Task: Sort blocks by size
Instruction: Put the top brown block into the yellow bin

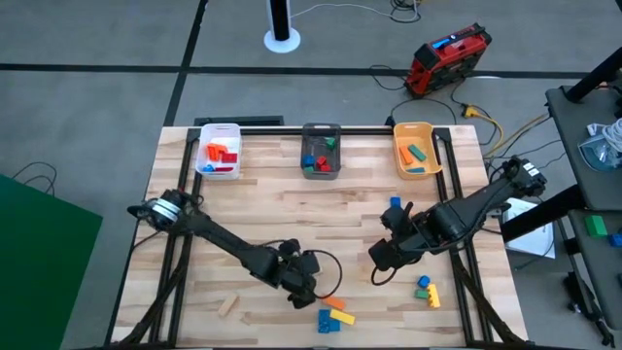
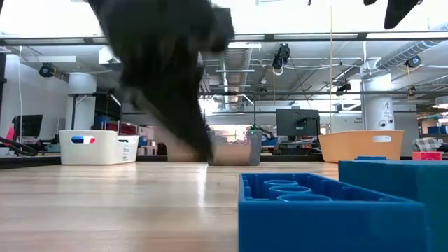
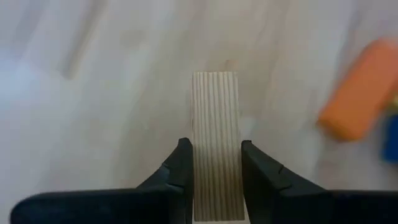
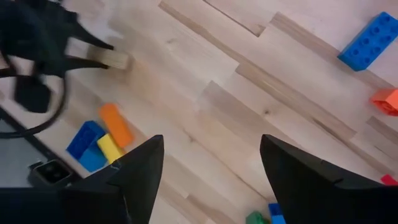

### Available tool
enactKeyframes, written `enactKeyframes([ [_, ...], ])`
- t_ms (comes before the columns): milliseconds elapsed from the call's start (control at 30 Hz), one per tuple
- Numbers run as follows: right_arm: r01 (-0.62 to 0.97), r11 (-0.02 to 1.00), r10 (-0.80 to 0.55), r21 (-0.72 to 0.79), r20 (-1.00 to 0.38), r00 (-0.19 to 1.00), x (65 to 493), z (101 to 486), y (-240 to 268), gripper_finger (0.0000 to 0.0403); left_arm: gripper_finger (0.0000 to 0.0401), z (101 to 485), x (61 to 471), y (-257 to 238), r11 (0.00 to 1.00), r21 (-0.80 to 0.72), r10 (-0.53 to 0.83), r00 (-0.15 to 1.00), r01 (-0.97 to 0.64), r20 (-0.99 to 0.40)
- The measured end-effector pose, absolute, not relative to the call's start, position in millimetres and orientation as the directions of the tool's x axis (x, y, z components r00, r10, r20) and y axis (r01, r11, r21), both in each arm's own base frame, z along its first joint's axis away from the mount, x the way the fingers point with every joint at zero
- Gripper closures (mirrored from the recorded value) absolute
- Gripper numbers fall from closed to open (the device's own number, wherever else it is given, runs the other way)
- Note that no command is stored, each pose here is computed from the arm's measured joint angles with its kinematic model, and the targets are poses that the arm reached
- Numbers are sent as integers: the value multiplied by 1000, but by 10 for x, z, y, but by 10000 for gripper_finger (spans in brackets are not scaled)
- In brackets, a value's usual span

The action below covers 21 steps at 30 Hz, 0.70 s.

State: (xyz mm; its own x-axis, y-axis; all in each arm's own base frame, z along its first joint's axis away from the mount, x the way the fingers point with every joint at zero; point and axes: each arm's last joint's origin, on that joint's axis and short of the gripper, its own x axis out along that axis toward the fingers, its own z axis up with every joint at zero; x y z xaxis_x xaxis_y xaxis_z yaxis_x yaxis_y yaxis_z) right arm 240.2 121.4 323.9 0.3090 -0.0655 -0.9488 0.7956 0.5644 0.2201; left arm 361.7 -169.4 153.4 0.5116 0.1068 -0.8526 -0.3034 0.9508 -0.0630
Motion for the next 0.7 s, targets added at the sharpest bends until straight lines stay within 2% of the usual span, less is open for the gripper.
enactKeyframes([
  [233, 790, 554, -57, 261, -935, 349, 2440, 3294, 1088, 149, 333, 2117, 3532, -1575, 963, 14, 170, 567, -269, -806],
  [533, 677, 585, 11, 447, -838, 545, 2657, 3463, 847, 143, 333, 2920, 3393, -1341, 969, 115, 235, 686, -217, -688],
  [700, 553, 617, 97, 560, -751, 654, 2823, 3558, 713, 132, 333, 3161, 3306, -1225, 963, 183, 271, 722, -200, -637],
])
